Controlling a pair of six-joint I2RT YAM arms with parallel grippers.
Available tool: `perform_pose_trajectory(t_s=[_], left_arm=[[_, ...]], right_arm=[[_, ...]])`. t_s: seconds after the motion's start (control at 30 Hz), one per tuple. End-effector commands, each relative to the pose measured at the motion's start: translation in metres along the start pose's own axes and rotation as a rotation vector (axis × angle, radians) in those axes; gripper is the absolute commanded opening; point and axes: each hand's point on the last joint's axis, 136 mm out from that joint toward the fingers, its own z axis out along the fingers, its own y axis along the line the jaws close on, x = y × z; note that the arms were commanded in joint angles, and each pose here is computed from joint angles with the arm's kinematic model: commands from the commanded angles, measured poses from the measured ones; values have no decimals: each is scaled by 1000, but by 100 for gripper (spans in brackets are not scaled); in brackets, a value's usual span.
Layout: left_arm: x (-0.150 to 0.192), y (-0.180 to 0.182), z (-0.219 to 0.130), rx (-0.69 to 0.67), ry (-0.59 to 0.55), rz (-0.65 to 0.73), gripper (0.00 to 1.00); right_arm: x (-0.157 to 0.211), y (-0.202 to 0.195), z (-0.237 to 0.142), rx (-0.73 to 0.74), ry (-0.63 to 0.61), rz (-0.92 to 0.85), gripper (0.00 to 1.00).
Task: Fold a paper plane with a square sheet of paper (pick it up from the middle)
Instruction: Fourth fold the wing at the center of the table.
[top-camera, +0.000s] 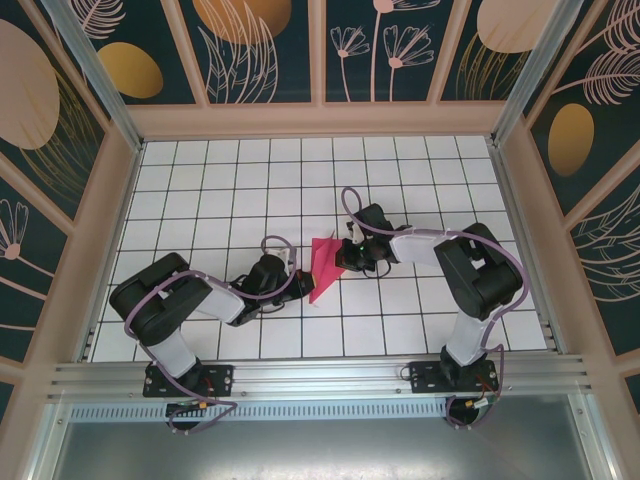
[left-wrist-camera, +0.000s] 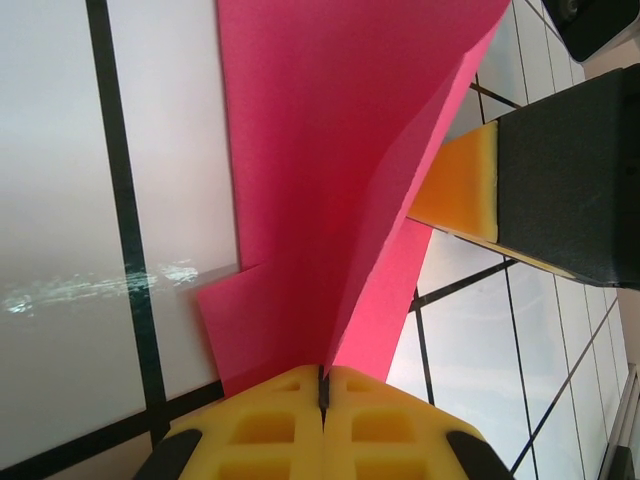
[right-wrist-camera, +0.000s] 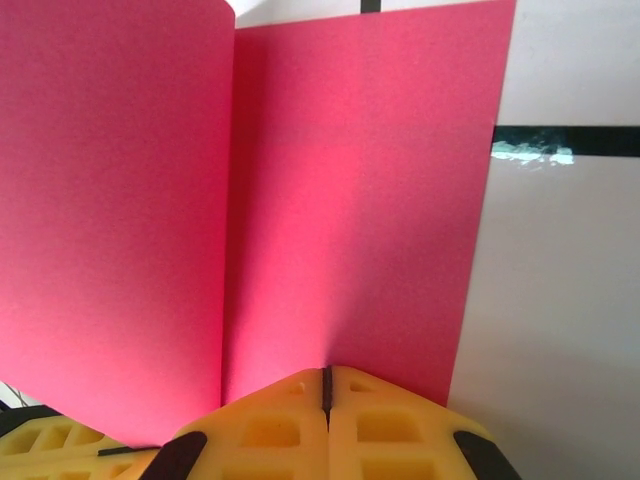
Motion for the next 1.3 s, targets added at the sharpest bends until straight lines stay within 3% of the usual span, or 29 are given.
perform_pose_trajectory(t_s=[0.0,0.67,1.27], left_arm=[[0,8,-2,-12,5,-3,4],[-4,-18,-1,63,88,57,6],[-5,-2,-1,62,70,9,6]], right_arm=[[15,-34,10,141,44,16,5],[9,-33,14,141,54,-83,4],[7,-29,16,122,67,-109,4]])
